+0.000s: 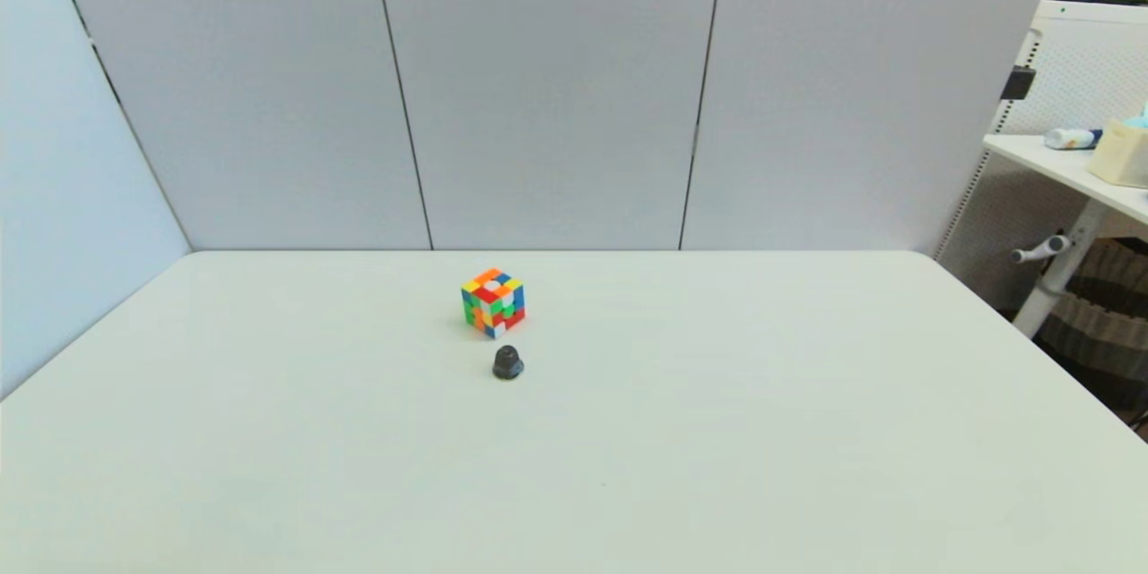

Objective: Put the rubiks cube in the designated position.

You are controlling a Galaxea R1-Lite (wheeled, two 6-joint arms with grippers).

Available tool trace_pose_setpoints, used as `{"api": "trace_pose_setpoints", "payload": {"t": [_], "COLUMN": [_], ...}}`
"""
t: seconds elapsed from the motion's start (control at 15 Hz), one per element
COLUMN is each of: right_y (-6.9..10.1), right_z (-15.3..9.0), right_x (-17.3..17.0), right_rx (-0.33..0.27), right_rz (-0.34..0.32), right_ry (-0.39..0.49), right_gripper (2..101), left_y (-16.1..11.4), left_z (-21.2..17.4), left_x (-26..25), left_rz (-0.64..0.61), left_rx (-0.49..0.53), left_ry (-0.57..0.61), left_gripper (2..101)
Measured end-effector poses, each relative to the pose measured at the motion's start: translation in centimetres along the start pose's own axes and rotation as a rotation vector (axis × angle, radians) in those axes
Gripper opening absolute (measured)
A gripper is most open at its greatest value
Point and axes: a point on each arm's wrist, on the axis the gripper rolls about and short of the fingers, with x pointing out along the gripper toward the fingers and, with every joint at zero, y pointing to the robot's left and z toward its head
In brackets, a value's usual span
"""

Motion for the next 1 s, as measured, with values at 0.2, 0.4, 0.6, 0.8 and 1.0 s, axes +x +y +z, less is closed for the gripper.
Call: {"api": "trace_pose_setpoints", "payload": {"t": [0.2, 0.4, 0.6, 0.8, 1.0], "right_y": [0.00, 0.00, 0.00, 0.00, 0.00], "right_z": [0.00, 0.00, 0.00, 0.00, 0.00], "right_x": [0.00, 0.00, 0.00, 0.00, 0.00], "right_rx": [0.000, 0.000, -0.001, 0.000, -0.001], "right_rz": [0.000, 0.000, 0.000, 0.000, 0.000], "right_ry": [0.000, 0.000, 0.000, 0.000, 0.000], "right_gripper": [100.5, 100.5, 100.5, 100.5, 100.5], "left_y": [0.00, 0.00, 0.00, 0.00, 0.00], "left_z": [0.00, 0.00, 0.00, 0.01, 0.01], "left_x": [0.00, 0.00, 0.00, 0.00, 0.00], "left_rz": [0.000, 0.000, 0.000, 0.000, 0.000], "left_rx": [0.000, 0.000, 0.000, 0.000, 0.000], "left_ry": [0.000, 0.000, 0.000, 0.000, 0.000], "left_gripper": [97.8, 97.8, 97.8, 97.8, 97.8]}}
